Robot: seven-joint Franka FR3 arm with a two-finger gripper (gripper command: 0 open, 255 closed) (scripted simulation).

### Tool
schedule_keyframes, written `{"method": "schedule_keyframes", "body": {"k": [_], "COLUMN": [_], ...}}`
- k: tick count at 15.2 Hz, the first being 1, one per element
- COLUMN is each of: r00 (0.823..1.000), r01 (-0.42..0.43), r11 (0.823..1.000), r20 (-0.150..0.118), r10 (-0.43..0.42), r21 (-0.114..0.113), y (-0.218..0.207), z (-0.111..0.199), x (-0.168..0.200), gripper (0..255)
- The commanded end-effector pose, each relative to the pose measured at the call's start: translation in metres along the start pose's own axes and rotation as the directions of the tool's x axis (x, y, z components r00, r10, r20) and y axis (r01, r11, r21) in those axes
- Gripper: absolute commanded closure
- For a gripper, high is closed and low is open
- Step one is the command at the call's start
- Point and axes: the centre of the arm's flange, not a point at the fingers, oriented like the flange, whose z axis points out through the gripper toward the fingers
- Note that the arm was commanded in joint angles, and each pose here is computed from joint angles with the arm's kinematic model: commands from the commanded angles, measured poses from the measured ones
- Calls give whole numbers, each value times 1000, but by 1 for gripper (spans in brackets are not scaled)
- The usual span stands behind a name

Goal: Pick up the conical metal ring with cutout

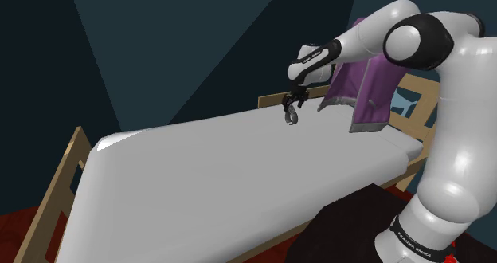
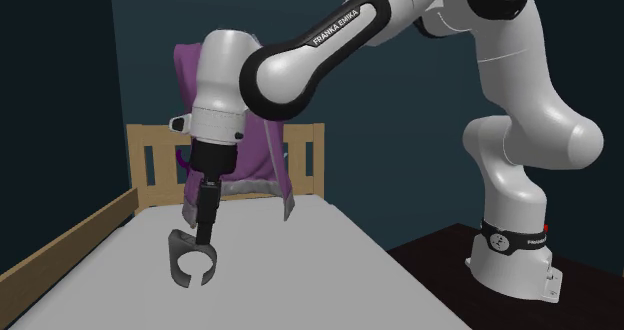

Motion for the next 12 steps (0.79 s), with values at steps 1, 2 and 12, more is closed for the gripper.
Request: {"method": "schedule_keyframes", "body": {"k": [1,2,12], "r00": [1000,999,999], "r01": [-21,-31,-31], "r11": [1000,999,999], "r20": [-11,-17,-17], "r10": [21,31,31], "r21": [-9,-13,-13], "y": [16,23,22], "z": [15,22,61], "x": [14,22,15], "gripper": [0,0,0]}}
